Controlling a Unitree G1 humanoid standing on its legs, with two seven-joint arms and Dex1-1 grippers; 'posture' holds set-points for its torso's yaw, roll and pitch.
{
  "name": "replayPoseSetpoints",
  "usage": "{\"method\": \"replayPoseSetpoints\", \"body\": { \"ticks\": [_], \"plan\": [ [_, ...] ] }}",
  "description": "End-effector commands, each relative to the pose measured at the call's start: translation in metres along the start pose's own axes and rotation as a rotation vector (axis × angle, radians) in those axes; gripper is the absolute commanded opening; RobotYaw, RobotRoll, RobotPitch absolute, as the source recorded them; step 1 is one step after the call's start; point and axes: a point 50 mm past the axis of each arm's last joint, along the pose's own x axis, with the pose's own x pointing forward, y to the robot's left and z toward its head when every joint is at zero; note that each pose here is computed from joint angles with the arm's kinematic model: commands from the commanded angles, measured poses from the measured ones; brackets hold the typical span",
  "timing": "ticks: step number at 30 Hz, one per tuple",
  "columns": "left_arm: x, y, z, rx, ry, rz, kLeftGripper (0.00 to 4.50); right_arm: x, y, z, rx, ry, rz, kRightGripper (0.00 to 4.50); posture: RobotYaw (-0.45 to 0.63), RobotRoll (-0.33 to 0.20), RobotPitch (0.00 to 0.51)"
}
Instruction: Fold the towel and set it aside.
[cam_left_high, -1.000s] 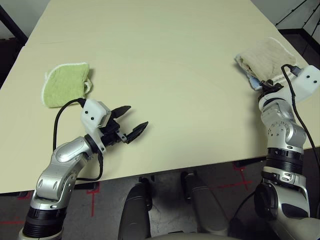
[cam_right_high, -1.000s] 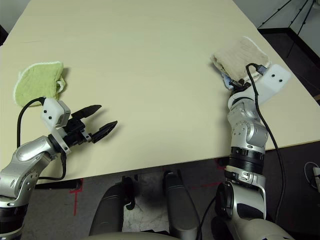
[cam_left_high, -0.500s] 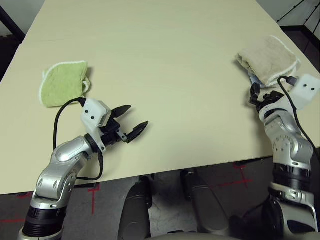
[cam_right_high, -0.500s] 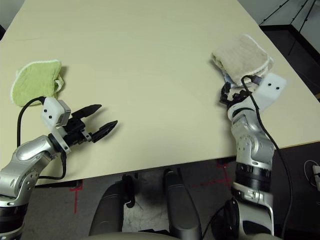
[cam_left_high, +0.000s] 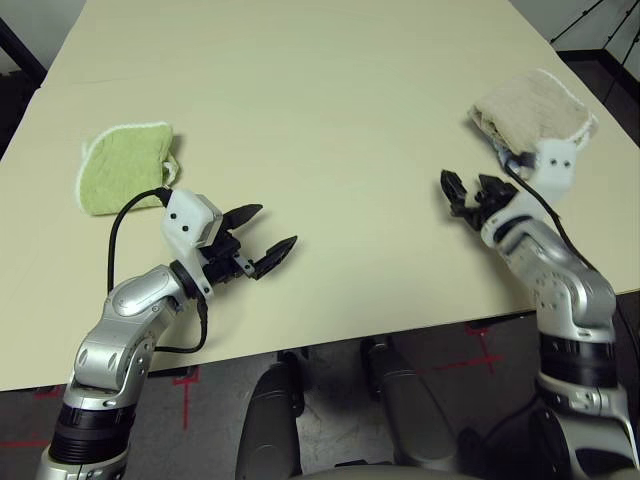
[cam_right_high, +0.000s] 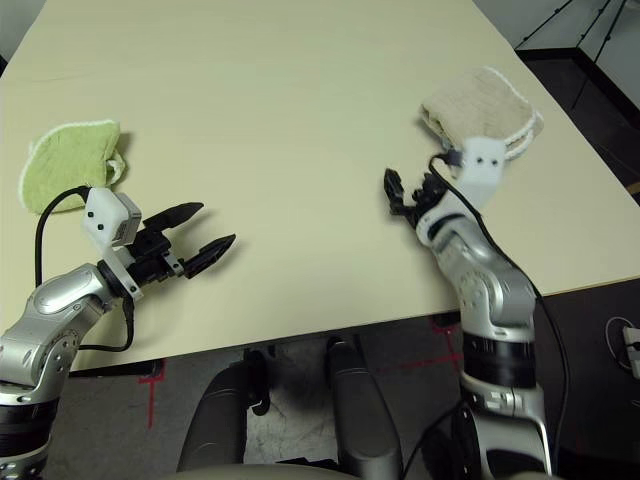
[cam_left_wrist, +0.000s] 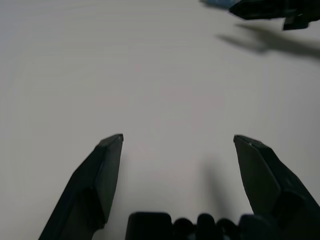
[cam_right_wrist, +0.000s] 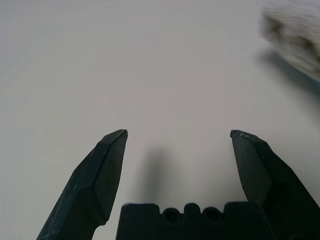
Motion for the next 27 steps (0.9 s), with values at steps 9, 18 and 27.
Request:
{"method": "replayPoseSetpoints", "body": {
  "ticks": [9,18,27],
  "plan": [
    [-0.006,-0.002,-0.001,0.017,0.012,0.019,4.50,0.061,-0.012,0.037,-0.113,0.003,-0.100,4.47,-0.09,0.000,0.252],
    [-0.010,0.001,0.001,0.027,0.018,0.038,4.50,0.064,-0.034,0.047,-0.148,-0.004,-0.218,4.47,-0.08,0.000,0.248],
    [-0.010,0.000,0.001,0.029,0.021,0.032,4.50,0.057,-0.054,0.052,-0.170,-0.035,-0.332,4.47,-0.09,0.000,0.252]
  ]
}}
